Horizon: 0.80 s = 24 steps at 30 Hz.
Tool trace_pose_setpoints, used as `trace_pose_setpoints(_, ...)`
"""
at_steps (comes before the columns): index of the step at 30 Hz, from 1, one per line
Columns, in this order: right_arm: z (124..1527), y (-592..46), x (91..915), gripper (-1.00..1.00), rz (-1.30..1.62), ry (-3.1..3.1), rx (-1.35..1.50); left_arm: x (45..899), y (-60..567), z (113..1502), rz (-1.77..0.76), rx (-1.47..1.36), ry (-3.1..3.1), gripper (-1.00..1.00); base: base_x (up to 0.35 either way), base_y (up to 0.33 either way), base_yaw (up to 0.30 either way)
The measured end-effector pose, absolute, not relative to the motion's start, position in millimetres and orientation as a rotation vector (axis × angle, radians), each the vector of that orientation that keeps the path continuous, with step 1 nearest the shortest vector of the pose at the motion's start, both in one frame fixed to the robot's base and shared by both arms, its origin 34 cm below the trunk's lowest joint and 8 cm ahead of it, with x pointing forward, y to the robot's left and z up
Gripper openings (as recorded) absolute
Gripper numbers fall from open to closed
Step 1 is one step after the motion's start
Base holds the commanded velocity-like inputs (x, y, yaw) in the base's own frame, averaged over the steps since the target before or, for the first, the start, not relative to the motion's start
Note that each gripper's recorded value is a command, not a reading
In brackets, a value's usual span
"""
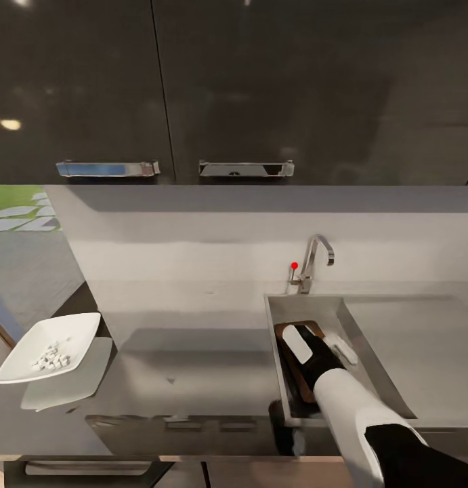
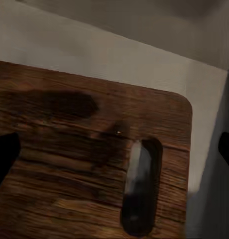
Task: In the kitchen, take the Vidalia onion out of the sink, dice it on the chopping board with the paring knife, put the diced onion into the bowl on the countertop, then place both the paring knife and the chopping board into the sink.
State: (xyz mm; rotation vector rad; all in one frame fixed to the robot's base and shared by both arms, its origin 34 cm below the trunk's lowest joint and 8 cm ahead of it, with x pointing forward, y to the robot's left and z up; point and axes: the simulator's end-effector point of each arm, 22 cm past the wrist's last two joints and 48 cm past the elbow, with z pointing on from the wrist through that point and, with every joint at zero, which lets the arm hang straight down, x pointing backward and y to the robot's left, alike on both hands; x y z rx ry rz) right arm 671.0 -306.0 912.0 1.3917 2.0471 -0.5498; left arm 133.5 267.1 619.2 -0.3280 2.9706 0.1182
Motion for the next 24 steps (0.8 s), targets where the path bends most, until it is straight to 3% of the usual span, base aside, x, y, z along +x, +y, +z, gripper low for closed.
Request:
trace_pose_setpoints(7,985,-288,731,1.00,-0.414,2.097,1.103,134,264,619,0.112,-0.328,2.972,1.00,0.000,0.000,0.000)
trace_pose_setpoints(16,979,-365,798,1.00,-0.147,2.090,0.603,134,262,619,0.107,-0.328,2.971,1.00,-0.007,0.000,0.000)
trace_pose_setpoints(24,986,-354,810,1.00,-0.129,2.111,0.341,134,259,619,0.103,-0.329,2.972,1.00,-0.256,0.000,0.000)
